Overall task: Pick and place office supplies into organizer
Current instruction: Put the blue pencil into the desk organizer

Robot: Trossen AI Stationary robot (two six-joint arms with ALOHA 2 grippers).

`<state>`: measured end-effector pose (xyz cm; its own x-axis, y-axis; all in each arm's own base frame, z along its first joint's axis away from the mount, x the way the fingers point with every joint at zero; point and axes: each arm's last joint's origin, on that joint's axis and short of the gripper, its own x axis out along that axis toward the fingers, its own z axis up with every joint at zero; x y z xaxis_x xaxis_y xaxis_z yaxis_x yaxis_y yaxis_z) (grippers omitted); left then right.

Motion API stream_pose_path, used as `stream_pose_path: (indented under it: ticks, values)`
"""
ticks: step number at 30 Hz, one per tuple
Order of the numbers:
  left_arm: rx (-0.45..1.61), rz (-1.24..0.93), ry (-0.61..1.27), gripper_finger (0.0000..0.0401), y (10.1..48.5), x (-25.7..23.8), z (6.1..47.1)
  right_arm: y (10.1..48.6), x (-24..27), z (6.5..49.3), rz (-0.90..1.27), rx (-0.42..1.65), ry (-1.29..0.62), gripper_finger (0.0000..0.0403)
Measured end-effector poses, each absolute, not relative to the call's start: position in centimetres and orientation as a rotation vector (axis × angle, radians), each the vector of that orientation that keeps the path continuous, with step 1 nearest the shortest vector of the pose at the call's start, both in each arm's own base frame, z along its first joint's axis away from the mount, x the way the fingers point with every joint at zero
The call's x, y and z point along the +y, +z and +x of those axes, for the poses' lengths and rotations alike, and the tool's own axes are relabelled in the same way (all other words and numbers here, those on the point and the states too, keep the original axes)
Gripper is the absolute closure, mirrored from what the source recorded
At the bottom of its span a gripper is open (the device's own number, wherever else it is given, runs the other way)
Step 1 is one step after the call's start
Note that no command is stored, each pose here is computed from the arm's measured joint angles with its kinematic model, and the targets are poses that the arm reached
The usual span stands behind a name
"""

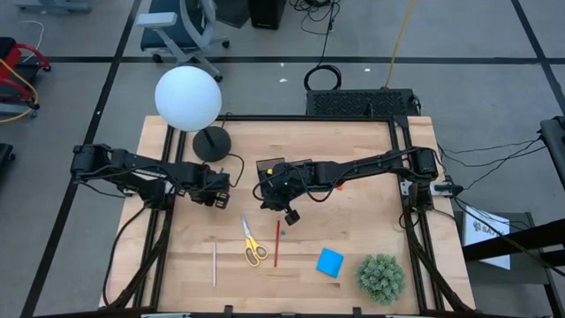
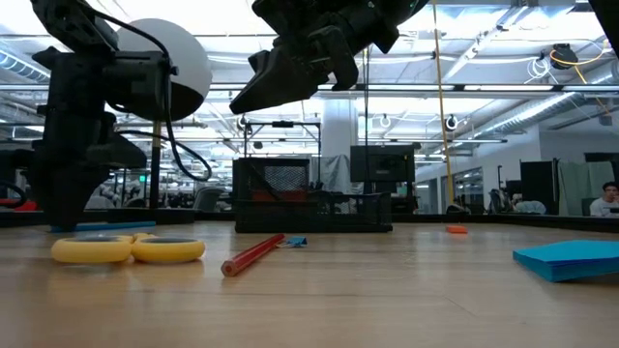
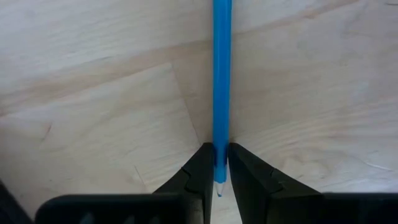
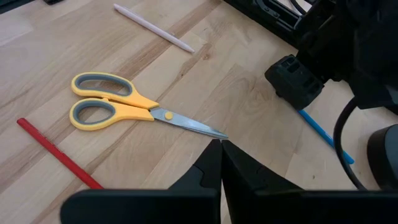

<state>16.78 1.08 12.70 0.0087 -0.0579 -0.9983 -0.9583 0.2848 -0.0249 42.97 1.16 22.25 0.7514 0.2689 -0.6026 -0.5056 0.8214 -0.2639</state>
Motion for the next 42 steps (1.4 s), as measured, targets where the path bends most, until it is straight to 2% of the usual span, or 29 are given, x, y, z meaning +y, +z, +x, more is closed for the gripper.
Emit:
stream_pose_path:
  ticks: [10,16,42]
  values:
    - [1.373,-1.014,0.928,0.0348,12.7,1.1,16.8,22.3,1.2,43.0,-0.434,0.579,0.437,0.0403]
    - [1.367,-1.005,0.91,0.0394,12.9,1.1,16.8,22.3,1.2,43.0,-0.434,0.579,0.437,0.0403]
    - [1.346,-0.941,0.864,0.0401,14.0,1.0,17.0,22.3,1.2,43.0,-0.436,0.573,0.436,0.0403]
